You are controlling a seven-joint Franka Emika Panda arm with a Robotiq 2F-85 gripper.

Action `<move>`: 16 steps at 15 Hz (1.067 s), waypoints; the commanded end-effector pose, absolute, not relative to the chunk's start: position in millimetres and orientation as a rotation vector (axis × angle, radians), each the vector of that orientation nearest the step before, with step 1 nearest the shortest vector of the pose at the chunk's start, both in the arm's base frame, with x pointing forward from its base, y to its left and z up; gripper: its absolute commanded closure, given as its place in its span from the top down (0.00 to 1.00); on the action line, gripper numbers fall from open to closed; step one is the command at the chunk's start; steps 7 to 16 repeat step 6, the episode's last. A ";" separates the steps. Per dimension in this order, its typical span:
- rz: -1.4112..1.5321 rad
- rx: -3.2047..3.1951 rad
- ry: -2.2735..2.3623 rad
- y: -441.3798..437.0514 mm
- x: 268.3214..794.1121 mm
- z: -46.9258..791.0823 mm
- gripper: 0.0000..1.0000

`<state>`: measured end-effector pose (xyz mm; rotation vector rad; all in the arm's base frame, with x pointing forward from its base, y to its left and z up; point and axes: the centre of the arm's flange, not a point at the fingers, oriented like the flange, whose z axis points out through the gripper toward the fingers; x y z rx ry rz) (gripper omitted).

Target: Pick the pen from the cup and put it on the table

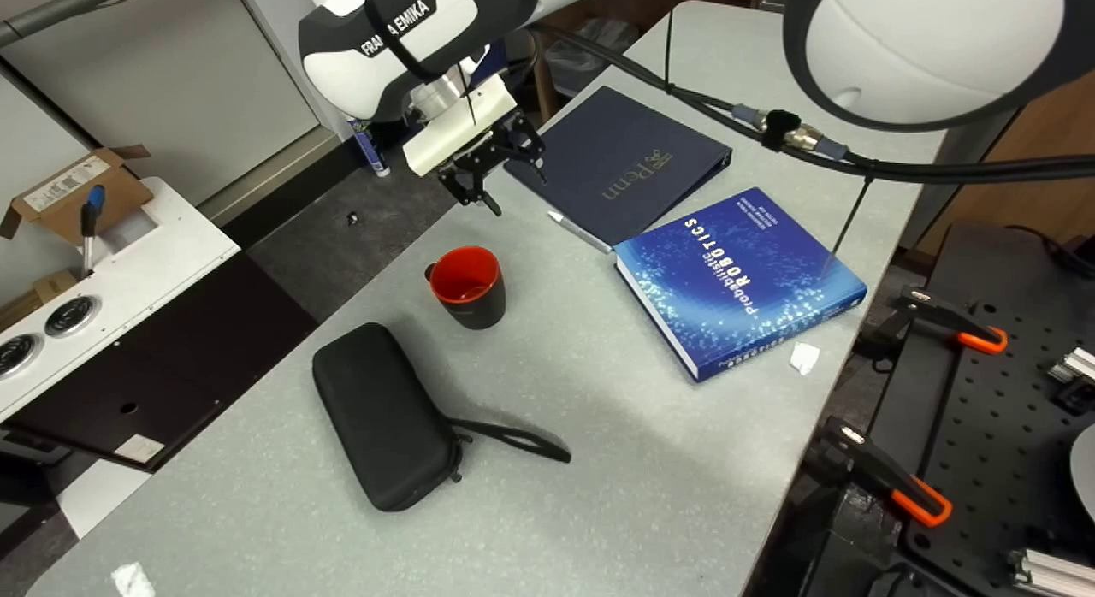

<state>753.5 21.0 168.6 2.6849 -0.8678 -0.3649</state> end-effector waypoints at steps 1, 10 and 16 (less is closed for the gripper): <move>-0.362 2.688 -0.864 21.3 754.0 169.8 0.92; -0.360 2.690 -0.862 21.6 754.5 170.7 1.00; -0.360 2.690 -0.862 21.6 754.5 170.7 1.00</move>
